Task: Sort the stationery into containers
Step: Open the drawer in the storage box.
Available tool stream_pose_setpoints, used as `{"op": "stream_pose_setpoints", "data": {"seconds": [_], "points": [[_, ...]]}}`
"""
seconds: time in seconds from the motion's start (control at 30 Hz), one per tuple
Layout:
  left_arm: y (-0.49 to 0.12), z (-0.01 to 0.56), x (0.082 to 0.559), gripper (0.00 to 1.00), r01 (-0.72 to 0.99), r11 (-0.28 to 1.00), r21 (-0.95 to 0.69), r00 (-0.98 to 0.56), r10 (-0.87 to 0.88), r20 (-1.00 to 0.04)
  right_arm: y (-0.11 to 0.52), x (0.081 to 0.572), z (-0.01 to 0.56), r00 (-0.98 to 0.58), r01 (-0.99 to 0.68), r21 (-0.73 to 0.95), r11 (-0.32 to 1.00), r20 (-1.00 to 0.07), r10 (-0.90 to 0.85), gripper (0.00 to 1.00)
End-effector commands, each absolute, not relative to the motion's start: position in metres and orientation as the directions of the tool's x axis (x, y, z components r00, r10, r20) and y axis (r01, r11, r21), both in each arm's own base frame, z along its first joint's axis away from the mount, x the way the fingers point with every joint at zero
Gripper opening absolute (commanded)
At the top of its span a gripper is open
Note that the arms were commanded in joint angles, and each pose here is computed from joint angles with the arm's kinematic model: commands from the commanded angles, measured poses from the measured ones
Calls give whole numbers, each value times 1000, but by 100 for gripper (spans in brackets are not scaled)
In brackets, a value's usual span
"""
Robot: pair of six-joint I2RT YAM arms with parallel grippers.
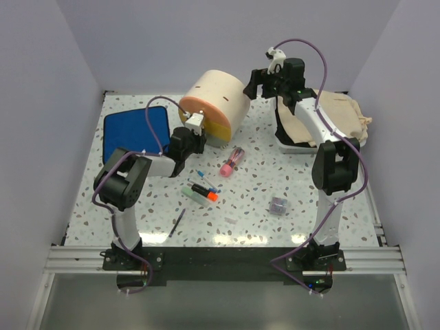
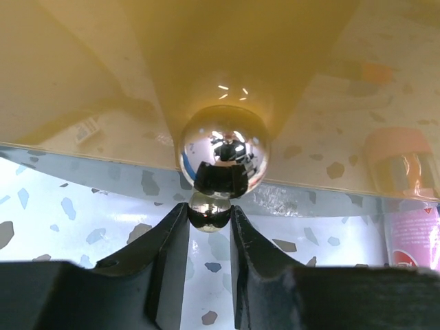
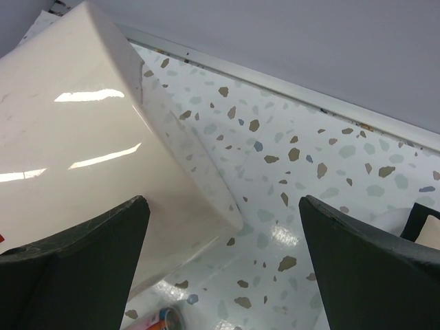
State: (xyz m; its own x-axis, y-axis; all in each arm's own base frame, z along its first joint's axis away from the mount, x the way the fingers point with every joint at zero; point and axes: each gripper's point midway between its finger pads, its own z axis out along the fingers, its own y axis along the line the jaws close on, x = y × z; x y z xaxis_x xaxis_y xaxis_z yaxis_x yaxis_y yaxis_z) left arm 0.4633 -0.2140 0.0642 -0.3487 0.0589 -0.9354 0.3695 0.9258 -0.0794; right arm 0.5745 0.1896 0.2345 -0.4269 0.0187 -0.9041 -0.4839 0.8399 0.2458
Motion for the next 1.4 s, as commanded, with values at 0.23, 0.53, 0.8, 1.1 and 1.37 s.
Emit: {"op": "stream_pose_setpoints", "data": {"seconds": [0.23,0.53,0.8,1.1,1.37], "points": [[-216,79,456,6,434,897,-88,-306,55,-950,191,571,275,-355,-511,238,826,-934,49,95],[-208,91,418,6,469,878,-97,-311,62,-948,190,569,275,-355,-513,237,825,-933,47,95],[-201,92,388,6,477,872,-111,-341,67,-938,193,563,278,-351,-522,242,818,-935,52,94],[-188,84,369,7,464,881,-95,-363,90,-928,194,554,280,-343,-535,230,813,-939,41,94],[-181,79,363,26,437,894,-100,-383,84,-920,192,546,282,-335,-537,210,817,-942,22,94]]}}
